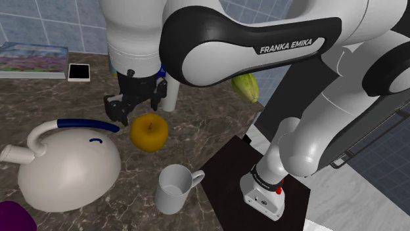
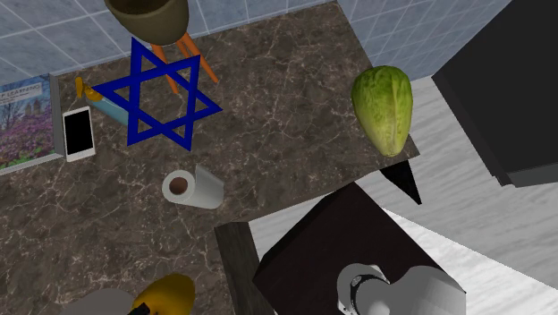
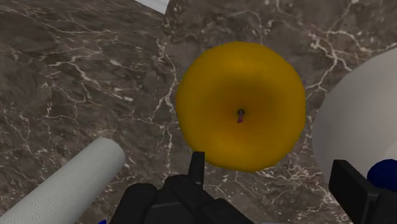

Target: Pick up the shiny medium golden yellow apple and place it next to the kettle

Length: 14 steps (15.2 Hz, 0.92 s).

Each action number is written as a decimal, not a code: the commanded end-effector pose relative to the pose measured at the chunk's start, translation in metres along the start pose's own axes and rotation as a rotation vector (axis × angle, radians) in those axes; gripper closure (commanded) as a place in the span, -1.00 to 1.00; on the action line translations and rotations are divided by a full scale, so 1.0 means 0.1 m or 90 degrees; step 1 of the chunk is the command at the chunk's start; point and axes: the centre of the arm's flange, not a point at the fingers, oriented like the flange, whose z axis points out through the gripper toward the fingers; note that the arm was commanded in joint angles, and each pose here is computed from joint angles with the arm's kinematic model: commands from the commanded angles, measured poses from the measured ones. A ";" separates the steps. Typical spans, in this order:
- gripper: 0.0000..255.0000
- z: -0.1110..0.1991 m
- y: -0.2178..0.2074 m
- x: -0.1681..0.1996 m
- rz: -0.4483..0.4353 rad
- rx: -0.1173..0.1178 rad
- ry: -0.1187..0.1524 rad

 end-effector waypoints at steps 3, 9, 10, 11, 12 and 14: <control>-1.00 -0.13 0.00 0.00 0.000 0.000 0.000; -1.00 -0.50 0.00 0.00 0.000 0.000 0.000; -1.00 -0.50 0.00 0.00 0.000 0.000 0.000; -1.00 -0.50 0.00 0.00 0.000 0.000 0.000; -1.00 -0.50 0.00 0.00 0.000 0.000 0.000; -1.00 -0.50 0.00 0.00 0.000 0.000 0.000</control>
